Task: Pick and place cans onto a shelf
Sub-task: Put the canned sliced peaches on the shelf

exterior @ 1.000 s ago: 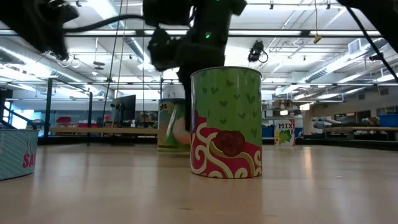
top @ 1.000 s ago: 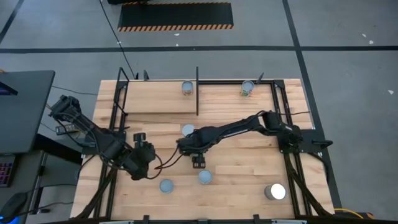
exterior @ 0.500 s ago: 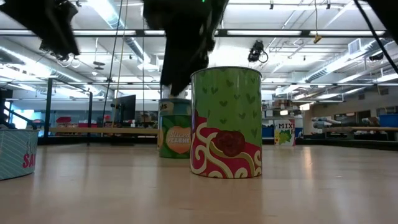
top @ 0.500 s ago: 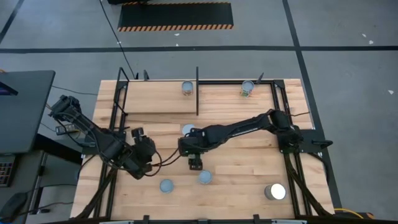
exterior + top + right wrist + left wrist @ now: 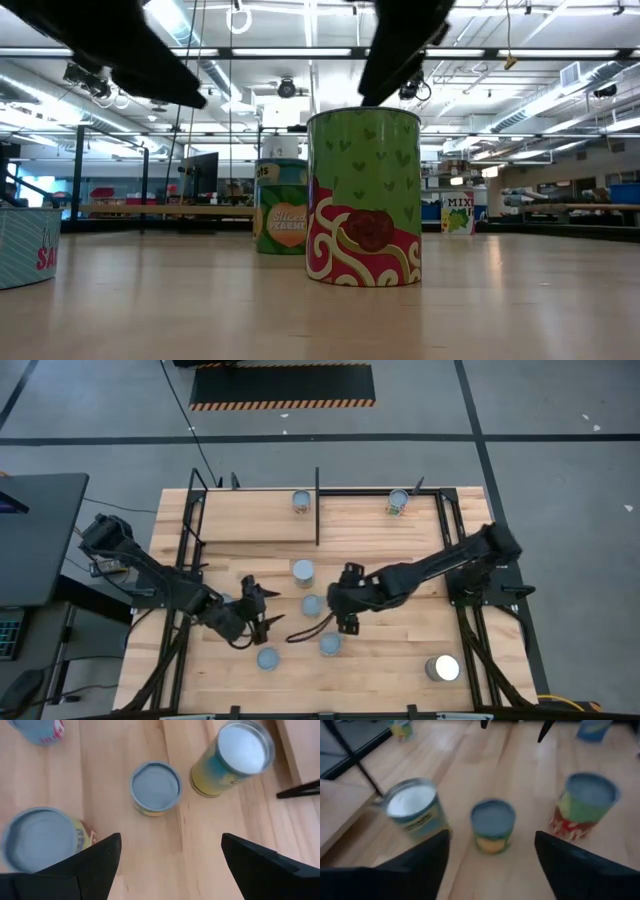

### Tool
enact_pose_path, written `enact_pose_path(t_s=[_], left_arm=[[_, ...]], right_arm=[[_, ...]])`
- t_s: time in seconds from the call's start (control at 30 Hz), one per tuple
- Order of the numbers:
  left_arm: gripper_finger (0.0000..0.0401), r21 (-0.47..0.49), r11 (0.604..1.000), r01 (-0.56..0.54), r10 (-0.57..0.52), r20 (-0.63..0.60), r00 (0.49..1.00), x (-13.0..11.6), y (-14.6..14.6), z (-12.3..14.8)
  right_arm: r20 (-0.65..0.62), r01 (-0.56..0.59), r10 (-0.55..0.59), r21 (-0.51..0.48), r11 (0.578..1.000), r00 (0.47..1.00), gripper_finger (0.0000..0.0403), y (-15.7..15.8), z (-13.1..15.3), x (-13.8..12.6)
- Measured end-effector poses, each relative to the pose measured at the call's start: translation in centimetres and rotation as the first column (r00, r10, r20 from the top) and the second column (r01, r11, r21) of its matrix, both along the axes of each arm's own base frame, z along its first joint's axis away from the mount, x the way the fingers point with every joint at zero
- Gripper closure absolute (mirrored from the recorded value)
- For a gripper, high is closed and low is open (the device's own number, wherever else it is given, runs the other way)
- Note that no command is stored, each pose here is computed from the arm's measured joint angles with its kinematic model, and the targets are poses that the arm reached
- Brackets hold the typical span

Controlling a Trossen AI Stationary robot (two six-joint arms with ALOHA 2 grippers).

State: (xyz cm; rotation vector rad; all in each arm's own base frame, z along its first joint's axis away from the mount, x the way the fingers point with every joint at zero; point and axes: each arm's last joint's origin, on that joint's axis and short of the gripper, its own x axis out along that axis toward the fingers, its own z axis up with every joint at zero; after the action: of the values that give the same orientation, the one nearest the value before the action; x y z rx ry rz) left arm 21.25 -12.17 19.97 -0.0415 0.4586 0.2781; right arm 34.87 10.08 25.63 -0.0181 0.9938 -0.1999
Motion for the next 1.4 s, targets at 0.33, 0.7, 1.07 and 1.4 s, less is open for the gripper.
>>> enact_pose_path(t_s=[0.33, 0.7, 1.07, 1.4], left_arm=[[0.0047, 0.015, 0.999, 0.039, -0.039, -0.017, 0.999, 5.7, -0.3, -1.8], [0.0047, -0.066, 0.997, 0.038, -0.059, -0.346, 0.937, 12.8, 2.0, 0.7], [0.0047, -0.094, 0.994, 0.057, -0.094, -0.459, 0.883, 14.1, 3.9, -1.2], [0.0047, -0.128, 0.989, 0.076, -0.131, -0.504, 0.854, 14.2, 3.7, -2.5]], right_arm=[[0.125, 0.1, -0.104, 0.044, 0.994, 0.987, 0.0054, -1.3, 0.1, -4.5], [0.1, 0.088, -0.092, 0.044, 0.995, 0.991, 0.0054, -0.8, 0.0, -5.7], [0.071, 0.054, -0.057, 0.05, 0.997, 0.996, 0.0054, 0.9, -0.3, -6.5], [0.073, 0.047, -0.051, 0.052, 0.998, 0.996, 0.0054, 1.1, -0.3, -6.6]])
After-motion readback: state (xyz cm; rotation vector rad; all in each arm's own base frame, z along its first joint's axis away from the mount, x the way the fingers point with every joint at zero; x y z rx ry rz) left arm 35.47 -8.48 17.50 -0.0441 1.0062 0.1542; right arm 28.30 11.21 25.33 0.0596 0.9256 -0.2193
